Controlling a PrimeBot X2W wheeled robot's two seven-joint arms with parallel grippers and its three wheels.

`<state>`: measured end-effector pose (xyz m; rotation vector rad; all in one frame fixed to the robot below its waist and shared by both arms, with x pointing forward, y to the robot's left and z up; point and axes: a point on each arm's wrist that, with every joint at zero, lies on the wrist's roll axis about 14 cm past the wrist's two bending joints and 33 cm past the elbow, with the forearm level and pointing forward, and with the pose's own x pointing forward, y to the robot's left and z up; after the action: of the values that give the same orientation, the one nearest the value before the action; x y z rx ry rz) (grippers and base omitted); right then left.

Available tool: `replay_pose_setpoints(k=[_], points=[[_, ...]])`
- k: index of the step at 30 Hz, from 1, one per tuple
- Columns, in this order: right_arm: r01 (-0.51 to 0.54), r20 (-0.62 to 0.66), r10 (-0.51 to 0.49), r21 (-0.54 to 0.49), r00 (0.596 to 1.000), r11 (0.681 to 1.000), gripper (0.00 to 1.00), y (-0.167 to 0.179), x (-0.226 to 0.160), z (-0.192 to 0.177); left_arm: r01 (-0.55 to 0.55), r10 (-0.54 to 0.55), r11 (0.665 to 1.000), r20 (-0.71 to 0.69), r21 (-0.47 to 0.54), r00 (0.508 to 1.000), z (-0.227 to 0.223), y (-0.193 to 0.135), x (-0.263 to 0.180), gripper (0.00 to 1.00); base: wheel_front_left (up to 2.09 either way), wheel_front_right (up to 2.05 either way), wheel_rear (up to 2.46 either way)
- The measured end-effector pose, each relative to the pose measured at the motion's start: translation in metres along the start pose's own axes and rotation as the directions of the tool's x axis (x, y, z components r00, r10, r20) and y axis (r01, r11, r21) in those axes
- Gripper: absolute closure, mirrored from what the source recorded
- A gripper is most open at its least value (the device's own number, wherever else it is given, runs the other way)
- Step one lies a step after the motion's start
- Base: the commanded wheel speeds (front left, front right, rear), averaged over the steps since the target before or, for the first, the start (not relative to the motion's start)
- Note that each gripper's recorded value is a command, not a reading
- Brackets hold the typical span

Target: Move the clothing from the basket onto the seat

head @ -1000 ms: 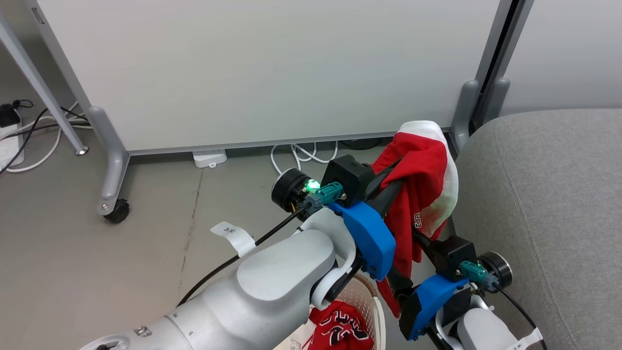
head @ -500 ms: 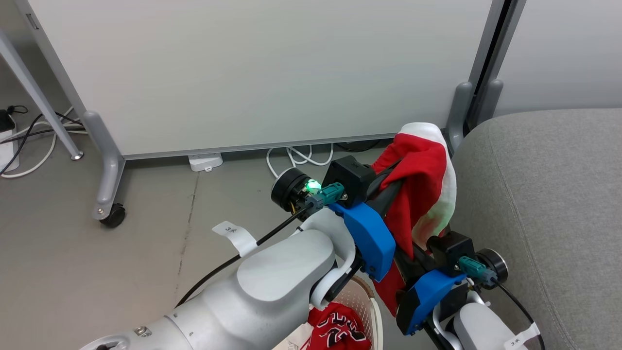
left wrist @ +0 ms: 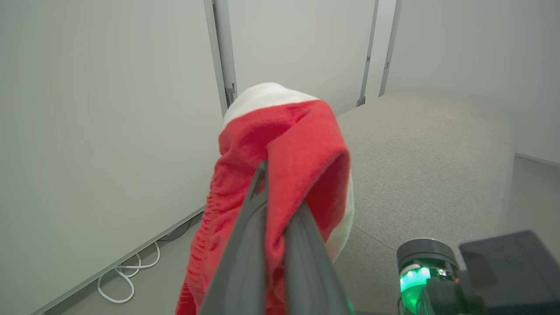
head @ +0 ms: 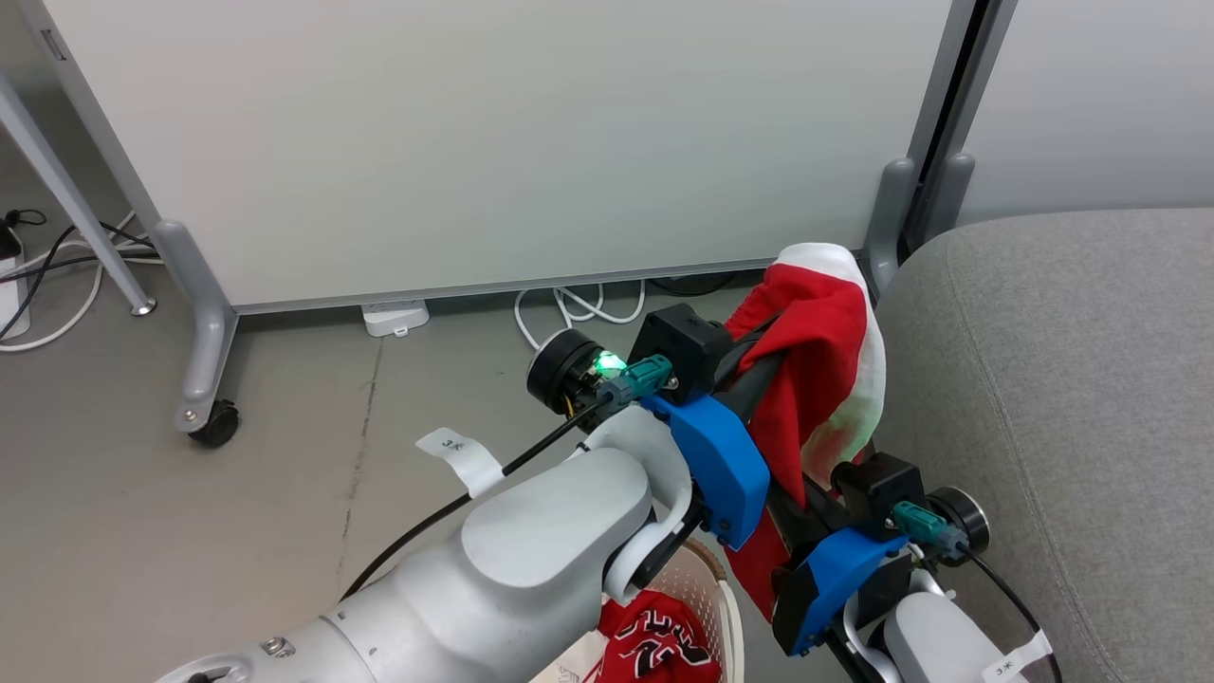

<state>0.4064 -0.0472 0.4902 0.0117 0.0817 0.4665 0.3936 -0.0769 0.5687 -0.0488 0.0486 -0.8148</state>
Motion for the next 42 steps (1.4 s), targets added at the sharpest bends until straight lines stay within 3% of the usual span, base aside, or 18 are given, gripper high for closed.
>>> replay_pose_setpoints(k=[1,2,14,25,29,35,42], points=[[0.001,0.000,-0.001,0.000,1.000,1.000,1.00,0.000,0.000,0.000,0.000,0.000,1.000,0.000,0.000,1.000,0.000,0.000,0.000,0.13,0.00,0.00,0.00],[0.001,0.000,-0.001,0.000,1.000,1.000,1.00,0.000,0.000,0.000,0.003,-0.003,1.000,-0.001,-0.001,1.000,0.000,0.000,0.000,0.00,0.00,0.00,0.00],[0.002,0.003,-0.002,0.001,1.000,1.000,1.00,-0.001,0.001,0.001,-0.004,0.004,1.000,-0.018,-0.006,1.000,-0.005,0.002,-0.001,0.00,0.00,0.00,0.00],[0.047,0.027,-0.048,0.009,0.999,0.999,1.00,-0.016,0.000,0.007,-0.077,0.078,0.995,0.005,-0.066,0.997,-0.017,0.014,-0.008,0.00,0.00,0.00,0.00],[0.071,0.034,-0.071,0.008,0.997,0.997,1.00,-0.024,0.001,0.008,-0.100,0.104,0.993,0.068,-0.064,0.992,-0.006,0.021,-0.010,0.00,0.00,0.00,0.00],[0.102,0.040,-0.102,0.006,0.994,0.995,1.00,-0.034,0.001,0.009,-0.161,0.165,0.986,0.110,-0.043,0.980,-0.016,0.035,-0.033,0.00,0.00,0.00,0.00],[0.109,0.058,-0.109,0.004,0.992,0.994,1.00,-0.036,-0.003,0.014,-0.258,0.271,0.961,0.149,-0.099,0.951,-0.028,0.053,-0.066,0.00,0.00,0.00,0.00]])
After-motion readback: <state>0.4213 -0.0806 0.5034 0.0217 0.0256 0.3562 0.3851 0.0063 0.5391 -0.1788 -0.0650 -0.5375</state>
